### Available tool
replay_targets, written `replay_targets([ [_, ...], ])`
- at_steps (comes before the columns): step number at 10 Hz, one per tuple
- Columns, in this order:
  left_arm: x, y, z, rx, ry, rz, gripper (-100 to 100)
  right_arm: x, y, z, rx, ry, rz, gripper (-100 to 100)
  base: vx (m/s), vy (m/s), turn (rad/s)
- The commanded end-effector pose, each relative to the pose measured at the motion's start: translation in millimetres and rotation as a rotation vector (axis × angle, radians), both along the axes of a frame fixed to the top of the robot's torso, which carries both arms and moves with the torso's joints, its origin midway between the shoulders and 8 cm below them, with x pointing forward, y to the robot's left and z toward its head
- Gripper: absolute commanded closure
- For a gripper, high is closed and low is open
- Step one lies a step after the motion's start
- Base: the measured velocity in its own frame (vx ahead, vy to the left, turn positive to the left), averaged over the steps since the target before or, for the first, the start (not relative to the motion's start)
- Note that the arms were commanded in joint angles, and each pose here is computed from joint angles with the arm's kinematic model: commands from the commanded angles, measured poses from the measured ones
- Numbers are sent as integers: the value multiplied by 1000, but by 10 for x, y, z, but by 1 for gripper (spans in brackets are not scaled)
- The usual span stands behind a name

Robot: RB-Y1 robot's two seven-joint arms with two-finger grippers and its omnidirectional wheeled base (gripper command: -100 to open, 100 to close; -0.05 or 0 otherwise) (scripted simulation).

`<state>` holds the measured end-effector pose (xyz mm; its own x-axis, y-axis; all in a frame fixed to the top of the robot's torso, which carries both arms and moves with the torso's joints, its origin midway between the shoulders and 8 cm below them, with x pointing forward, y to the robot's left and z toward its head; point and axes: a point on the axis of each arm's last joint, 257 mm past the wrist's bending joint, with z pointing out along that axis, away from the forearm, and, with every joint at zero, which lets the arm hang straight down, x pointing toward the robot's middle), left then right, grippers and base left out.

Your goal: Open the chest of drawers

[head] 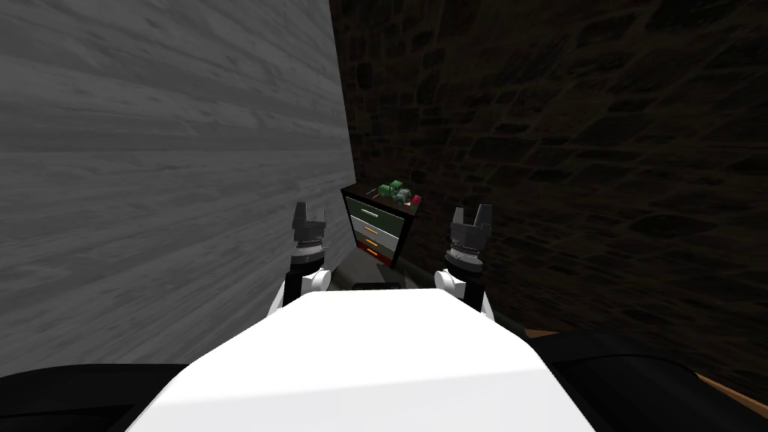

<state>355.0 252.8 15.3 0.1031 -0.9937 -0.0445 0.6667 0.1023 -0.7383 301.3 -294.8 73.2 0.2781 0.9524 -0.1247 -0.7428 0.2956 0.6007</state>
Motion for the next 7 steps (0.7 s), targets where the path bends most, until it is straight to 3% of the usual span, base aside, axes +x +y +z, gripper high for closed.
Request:
replay_targets([
  [1,0,0,0,0,0,0,0,0,0,0,0,0,0,0,0,0,0],
  [7,-1,0,1,0,0,0,0,-1,0,1,0,0,0,0,0,0,0],
])
